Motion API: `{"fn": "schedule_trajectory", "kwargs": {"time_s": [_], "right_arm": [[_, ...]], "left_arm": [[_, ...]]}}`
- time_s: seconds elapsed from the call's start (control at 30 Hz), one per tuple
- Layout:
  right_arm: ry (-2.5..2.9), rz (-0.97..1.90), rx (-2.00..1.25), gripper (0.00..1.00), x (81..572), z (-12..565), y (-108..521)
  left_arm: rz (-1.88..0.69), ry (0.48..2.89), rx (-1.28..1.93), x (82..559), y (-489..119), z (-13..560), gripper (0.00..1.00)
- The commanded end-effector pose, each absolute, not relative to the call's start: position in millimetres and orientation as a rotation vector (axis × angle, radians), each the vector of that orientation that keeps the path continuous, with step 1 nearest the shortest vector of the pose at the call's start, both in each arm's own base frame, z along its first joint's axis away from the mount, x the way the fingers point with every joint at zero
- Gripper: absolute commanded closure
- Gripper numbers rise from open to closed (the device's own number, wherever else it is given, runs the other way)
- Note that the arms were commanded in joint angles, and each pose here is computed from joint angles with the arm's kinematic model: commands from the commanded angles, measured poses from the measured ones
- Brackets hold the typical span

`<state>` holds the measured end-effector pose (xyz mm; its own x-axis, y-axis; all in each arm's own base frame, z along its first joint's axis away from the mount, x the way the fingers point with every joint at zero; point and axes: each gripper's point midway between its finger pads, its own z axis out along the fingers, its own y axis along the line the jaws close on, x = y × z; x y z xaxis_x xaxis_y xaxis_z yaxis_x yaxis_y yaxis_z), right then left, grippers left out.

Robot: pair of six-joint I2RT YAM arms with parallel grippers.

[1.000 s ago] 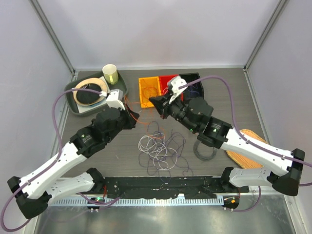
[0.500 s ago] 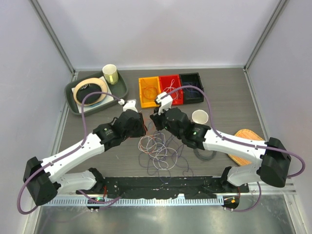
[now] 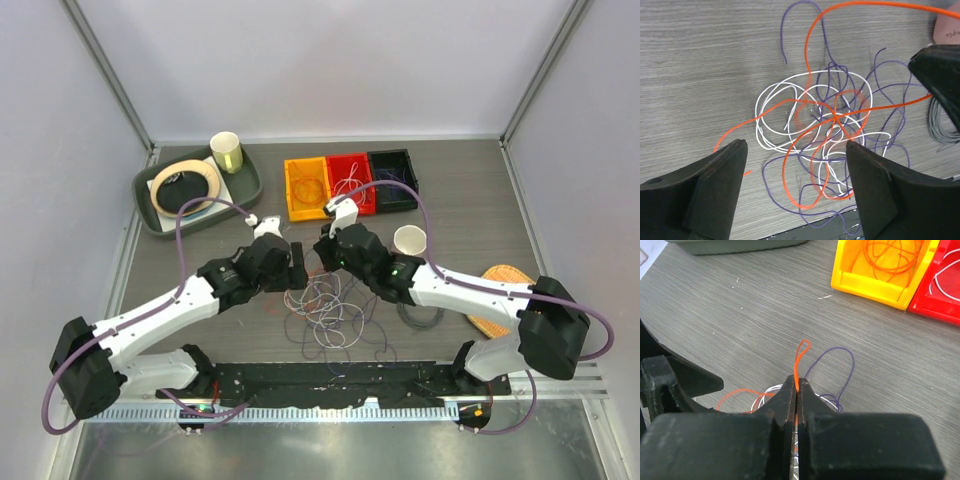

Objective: Untangle the cables
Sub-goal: Untie the cable.

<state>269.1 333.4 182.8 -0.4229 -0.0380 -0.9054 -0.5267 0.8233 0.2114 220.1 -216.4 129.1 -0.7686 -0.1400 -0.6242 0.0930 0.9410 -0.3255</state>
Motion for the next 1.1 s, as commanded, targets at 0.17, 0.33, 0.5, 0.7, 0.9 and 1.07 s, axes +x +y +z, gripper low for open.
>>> {"fn": "schedule_trajectory", "kwargs": {"time_s": [0.17,0.33,0.5,0.7,0.9,1.07], "right_arm": [[1.953,0.684,-0.368,0.99,270.6,185.1,342.5],[1.955,0.699,-0.364,0.99,270.8,186.4,342.9],[1.961,0.726,-0.360,0.99,270.0,187.3,343.6],[1.967,0.763,-0.380,0.99,265.9,186.0,349.4],[1.983,0.773,-0.390,0.99,264.6,179.7,352.5],[1.979,0.789,-0.393,0.99,262.8,181.9,353.4]], "left_arm": [[-0.553,2.377,0.057,218.7,-232.1,122.0,0.04],[-0.573,2.378,0.113,223.6,-244.1,111.4,0.00],[-0.517,2.490,0.101,213.5,-239.3,90.9,0.05],[-0.491,2.546,0.019,195.9,-221.4,73.1,0.15],[-0.469,2.578,-0.007,184.2,-209.5,67.0,0.37],[-0.463,2.581,-0.012,180.0,-204.1,66.4,0.60]]}}
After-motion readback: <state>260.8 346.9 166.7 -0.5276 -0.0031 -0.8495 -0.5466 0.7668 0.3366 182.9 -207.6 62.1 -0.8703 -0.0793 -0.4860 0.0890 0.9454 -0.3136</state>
